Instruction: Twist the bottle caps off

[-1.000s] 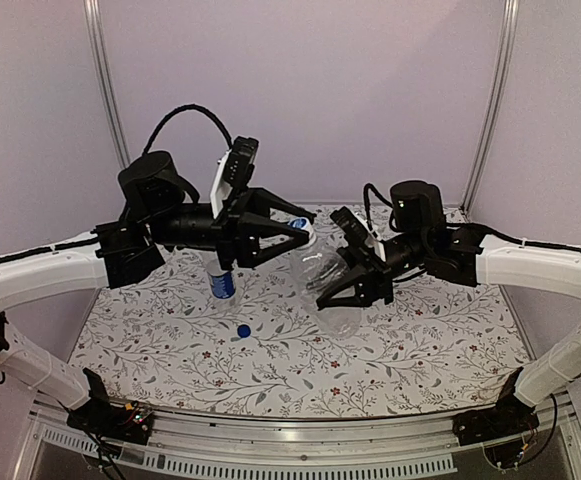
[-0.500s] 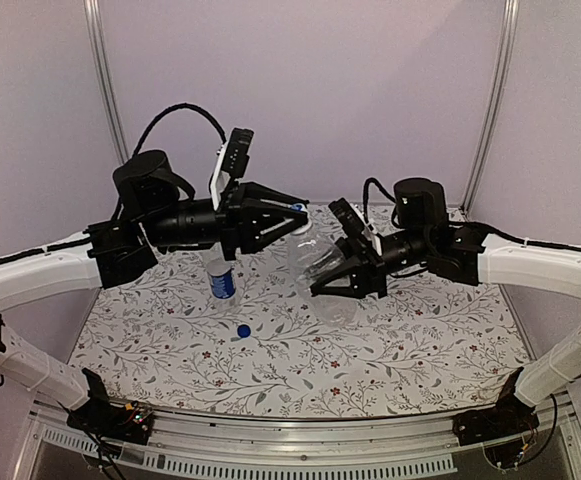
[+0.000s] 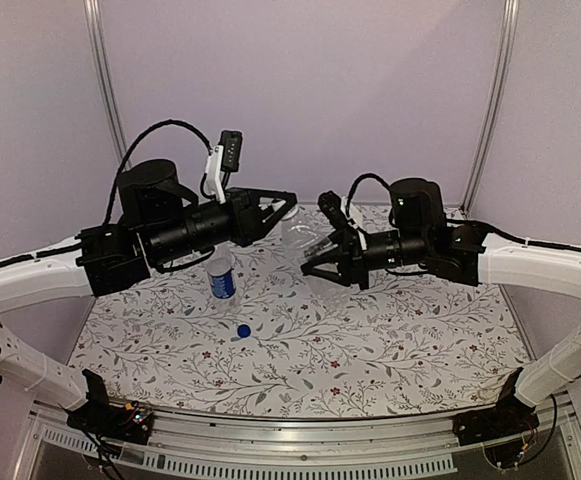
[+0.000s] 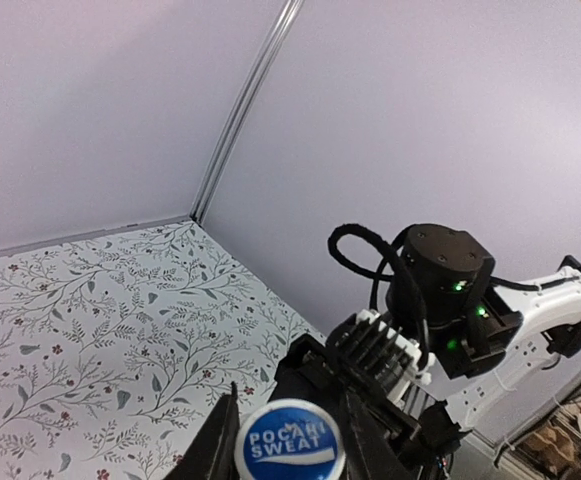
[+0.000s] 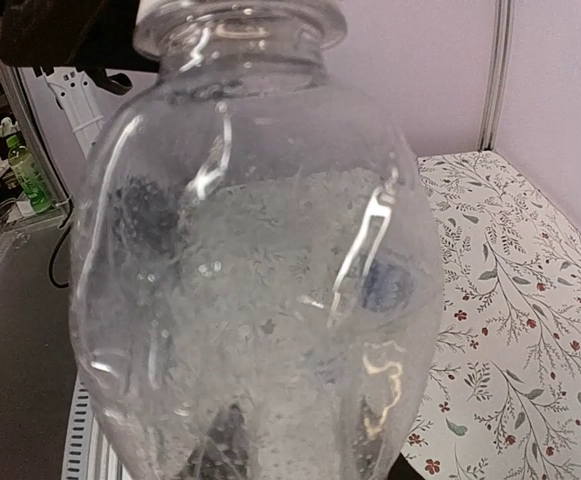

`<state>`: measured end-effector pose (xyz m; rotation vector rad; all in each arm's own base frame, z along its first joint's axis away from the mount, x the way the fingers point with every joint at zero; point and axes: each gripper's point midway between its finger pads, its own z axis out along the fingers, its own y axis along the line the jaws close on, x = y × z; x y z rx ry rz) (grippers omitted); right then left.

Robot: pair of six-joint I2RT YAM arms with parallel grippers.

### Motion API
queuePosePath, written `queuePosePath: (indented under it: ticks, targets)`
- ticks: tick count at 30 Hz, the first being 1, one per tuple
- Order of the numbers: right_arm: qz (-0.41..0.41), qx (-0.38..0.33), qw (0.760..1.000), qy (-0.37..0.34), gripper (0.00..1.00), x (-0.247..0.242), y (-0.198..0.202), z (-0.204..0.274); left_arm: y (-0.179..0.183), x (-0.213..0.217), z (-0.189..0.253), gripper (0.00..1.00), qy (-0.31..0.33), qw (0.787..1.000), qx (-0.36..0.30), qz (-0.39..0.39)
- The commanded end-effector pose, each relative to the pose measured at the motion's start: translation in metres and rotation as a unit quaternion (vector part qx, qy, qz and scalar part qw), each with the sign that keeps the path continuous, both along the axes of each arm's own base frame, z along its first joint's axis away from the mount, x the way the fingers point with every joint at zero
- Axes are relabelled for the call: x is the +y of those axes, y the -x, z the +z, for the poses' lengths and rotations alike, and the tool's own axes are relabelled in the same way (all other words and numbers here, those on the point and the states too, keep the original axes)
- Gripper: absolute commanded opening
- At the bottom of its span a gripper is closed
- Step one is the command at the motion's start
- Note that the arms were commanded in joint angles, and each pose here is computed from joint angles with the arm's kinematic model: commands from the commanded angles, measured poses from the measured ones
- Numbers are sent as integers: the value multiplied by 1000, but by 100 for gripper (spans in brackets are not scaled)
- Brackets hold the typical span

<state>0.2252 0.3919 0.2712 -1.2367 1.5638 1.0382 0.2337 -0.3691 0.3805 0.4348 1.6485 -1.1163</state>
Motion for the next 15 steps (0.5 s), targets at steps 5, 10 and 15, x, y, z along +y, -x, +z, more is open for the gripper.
queuePosePath:
  ticks: [5,10,15]
  targets:
    - [1,-12,1000,-6,24,-9,-1,1,-13,7,27,22,31,998,2,46]
    - [74,-8,997,-31,24,-6,25,10,-7,-3,25,29,32,999,-11,15]
    - [98,-7,994,-41,24,-5,33,15,-2,-13,24,38,31,999,-16,-12]
